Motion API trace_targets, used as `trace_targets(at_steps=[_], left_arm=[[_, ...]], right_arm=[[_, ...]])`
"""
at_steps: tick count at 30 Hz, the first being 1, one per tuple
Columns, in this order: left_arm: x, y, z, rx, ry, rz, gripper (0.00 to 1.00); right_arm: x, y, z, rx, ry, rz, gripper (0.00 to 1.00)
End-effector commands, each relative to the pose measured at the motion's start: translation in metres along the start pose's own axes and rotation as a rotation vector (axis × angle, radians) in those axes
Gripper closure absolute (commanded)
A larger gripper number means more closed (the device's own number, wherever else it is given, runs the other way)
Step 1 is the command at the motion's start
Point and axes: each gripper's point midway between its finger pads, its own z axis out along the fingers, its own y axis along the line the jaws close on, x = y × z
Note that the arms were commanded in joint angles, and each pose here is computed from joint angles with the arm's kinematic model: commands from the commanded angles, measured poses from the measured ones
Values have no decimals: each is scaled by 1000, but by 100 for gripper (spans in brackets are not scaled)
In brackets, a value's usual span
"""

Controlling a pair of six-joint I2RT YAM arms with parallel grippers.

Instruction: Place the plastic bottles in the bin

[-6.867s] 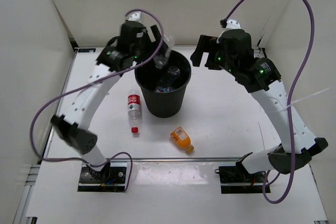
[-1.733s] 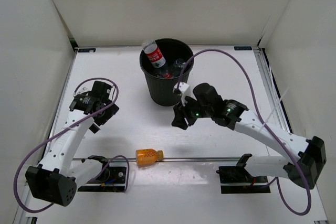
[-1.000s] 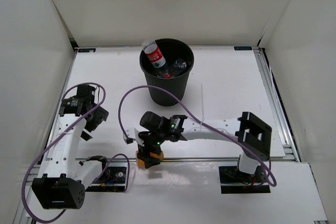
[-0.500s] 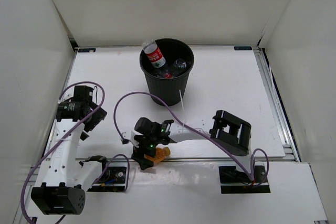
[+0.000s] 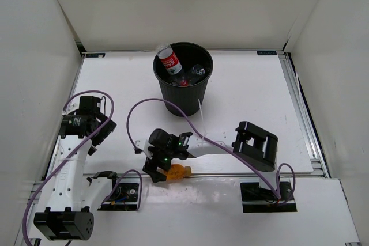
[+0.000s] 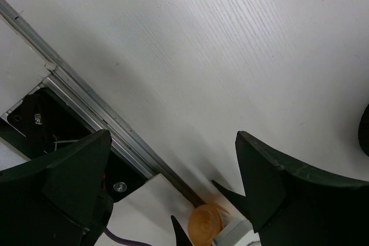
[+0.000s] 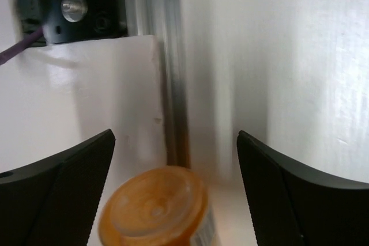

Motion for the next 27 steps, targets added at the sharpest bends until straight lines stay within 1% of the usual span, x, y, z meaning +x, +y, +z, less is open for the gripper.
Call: trace_targets(at_steps=[1, 3, 4, 7, 11, 17, 21, 22, 25, 26, 27], left_arm=[[6, 17, -5, -55, 14, 23, 0], [6, 17, -5, -55, 14, 13, 0], [8, 18, -4, -62, 19, 16, 0], [8, 18, -3, -62, 19, 7, 0], [8, 18, -3, -62, 19, 7, 0], [10, 19, -2, -69, 24, 1, 0], [12, 20, 0, -76, 29, -5, 0], [14, 22, 2, -83, 34, -3, 0], [14, 22, 2, -83, 34, -3, 0], [14, 22, 2, -83, 34, -3, 0], [14, 21, 2, -83, 34, -12, 0]], right_arm=[[31, -25, -8, 133, 113, 38, 8], [44, -28, -10, 160, 141, 46, 6], [43, -28, -16, 173, 133, 42, 5], [59, -32, -24, 193, 154, 47, 4], [67, -35, -36, 202, 152, 52, 4], [46, -44, -53, 235, 74, 18, 4], [31, -59, -63, 291, 59, 1, 2], [20, -62, -68, 299, 33, -9, 2], [9, -71, -79, 323, 27, 9, 1], [-9, -72, -85, 336, 1, -9, 1], [-16, -74, -90, 342, -11, -6, 1]])
